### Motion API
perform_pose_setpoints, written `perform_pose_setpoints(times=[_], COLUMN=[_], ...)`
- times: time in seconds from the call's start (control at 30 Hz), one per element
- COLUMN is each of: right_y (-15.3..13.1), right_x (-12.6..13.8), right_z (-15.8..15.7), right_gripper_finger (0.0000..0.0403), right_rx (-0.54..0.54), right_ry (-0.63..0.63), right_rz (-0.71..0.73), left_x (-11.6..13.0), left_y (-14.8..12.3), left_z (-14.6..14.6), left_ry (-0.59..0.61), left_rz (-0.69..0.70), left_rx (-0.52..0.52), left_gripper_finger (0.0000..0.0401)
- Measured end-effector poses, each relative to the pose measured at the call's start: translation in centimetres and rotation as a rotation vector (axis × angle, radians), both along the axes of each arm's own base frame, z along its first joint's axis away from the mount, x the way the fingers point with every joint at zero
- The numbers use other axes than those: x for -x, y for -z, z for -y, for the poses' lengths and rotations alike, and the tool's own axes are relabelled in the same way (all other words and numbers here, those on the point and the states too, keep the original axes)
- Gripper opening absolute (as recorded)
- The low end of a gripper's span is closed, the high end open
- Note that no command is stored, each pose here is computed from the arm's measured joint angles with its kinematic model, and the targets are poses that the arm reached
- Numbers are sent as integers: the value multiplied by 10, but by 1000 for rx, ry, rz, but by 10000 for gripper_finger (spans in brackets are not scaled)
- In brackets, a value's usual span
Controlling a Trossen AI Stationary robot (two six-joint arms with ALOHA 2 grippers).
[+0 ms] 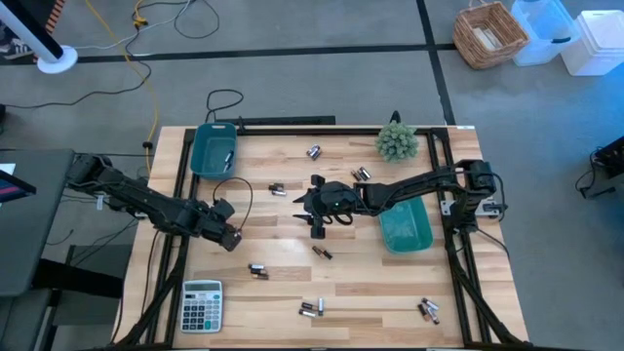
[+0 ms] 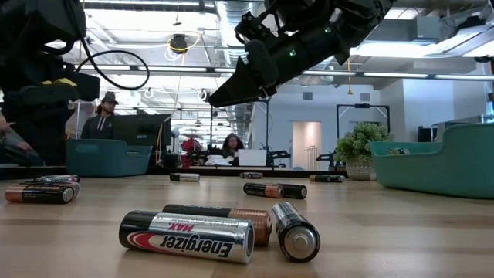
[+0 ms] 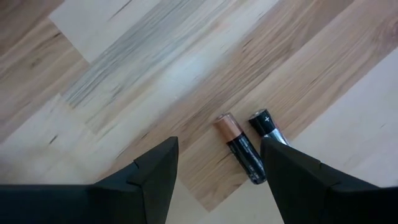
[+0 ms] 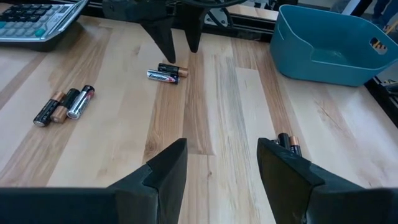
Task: Sort batteries
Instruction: Put the brown-block battery into the green bin
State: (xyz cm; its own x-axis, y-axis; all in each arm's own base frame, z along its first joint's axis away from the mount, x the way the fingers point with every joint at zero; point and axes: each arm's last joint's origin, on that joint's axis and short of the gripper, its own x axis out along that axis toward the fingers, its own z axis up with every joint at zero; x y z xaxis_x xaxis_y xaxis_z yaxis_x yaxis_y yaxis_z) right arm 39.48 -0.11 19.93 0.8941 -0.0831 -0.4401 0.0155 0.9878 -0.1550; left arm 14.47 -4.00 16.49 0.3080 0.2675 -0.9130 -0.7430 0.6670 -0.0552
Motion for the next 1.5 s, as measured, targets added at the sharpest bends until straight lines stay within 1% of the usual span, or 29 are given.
perform_pose_setpoints(times=[0.13, 0.27, 0.4, 0.73, 0.83, 0.97, 1.07, 1.27, 1.5], right_y=[0, 0, 0, 0, 0, 0, 0, 0, 0], right_x=[0, 0, 0, 0, 0, 0, 0, 0, 0], right_z=[0, 0, 0, 2, 2, 2, 2, 2, 2], right_gripper_finger=[207, 207, 207, 207, 207, 207, 207, 207, 207], right_rx=[0, -2, -2, -6, -6, -7, -9, -9, -9], right_ry=[0, 1, 2, 9, 10, 10, 11, 11, 11], right_rz=[0, 0, 0, 0, 0, 0, 0, 0, 0], left_x=[2, 3, 4, 6, 7, 8, 5, 6, 9], left_y=[3, 13, 12, 14, 15, 21, 20, 23, 38], left_z=[0, 0, 0, -1, -1, -1, 0, 0, -1], left_ry=[-4, -3, -14, -20, -31, -28, -26, -22, -23], left_rz=[-5, 11, 28, -2, -4, 4, 34, -8, -69], left_rx=[-1, 20, 1, -2, 2, 17, 21, 13, 12], left_gripper_finger=[224, 224, 224, 223, 213, 189, 178, 174, 173])
